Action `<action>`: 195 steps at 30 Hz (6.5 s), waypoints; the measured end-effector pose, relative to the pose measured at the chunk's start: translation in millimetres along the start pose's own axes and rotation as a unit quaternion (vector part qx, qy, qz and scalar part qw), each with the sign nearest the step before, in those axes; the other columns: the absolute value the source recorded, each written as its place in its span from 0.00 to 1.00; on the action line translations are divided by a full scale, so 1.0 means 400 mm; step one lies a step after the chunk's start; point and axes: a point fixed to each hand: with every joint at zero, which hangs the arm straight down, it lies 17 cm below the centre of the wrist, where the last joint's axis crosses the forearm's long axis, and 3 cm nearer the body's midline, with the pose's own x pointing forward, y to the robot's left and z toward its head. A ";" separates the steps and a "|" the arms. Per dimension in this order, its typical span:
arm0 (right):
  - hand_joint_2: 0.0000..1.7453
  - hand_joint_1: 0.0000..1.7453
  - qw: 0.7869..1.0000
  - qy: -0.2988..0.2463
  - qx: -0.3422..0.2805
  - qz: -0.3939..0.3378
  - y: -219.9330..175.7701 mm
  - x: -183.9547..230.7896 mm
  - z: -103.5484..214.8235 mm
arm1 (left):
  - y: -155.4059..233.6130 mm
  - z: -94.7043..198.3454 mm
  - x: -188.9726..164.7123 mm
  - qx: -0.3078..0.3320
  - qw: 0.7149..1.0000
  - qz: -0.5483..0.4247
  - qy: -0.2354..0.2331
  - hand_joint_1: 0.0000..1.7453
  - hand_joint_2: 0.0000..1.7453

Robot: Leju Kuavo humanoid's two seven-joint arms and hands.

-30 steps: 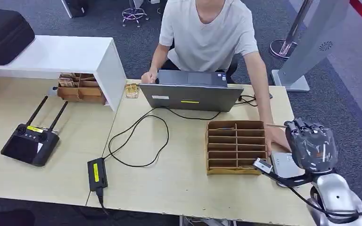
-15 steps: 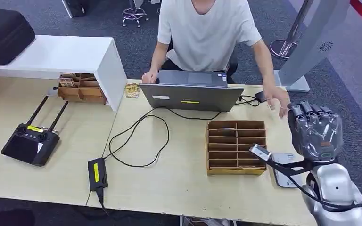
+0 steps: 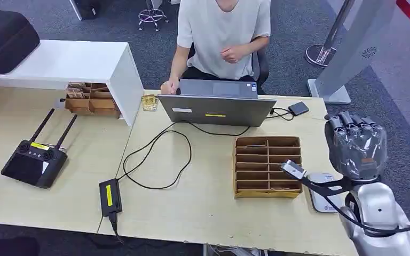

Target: Pass the card to the sensor for recognition and then transmit it.

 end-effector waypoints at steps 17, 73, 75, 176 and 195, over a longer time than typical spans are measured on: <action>1.00 1.00 1.000 0.000 0.000 -0.001 0.000 0.001 0.000 | 0.000 0.000 0.000 0.000 1.000 0.000 0.000 0.00 1.00; 1.00 0.96 0.990 -0.058 0.124 -0.035 0.225 0.332 -0.418 | -0.057 0.005 0.033 -0.047 0.994 -0.091 -0.022 0.00 1.00; 1.00 0.96 0.990 -0.058 0.124 -0.037 0.225 0.332 -0.418 | -0.059 0.005 0.037 -0.049 0.994 -0.095 -0.027 0.00 1.00; 1.00 0.00 0.942 -0.117 0.313 0.031 -0.032 -0.260 -0.034 | -0.033 0.004 -0.003 -0.011 0.996 0.087 0.015 0.00 1.00; 1.00 0.00 0.900 -0.195 0.389 -0.005 -0.110 -0.183 -0.035 | -0.026 0.004 -0.006 -0.005 0.993 0.120 0.015 0.00 1.00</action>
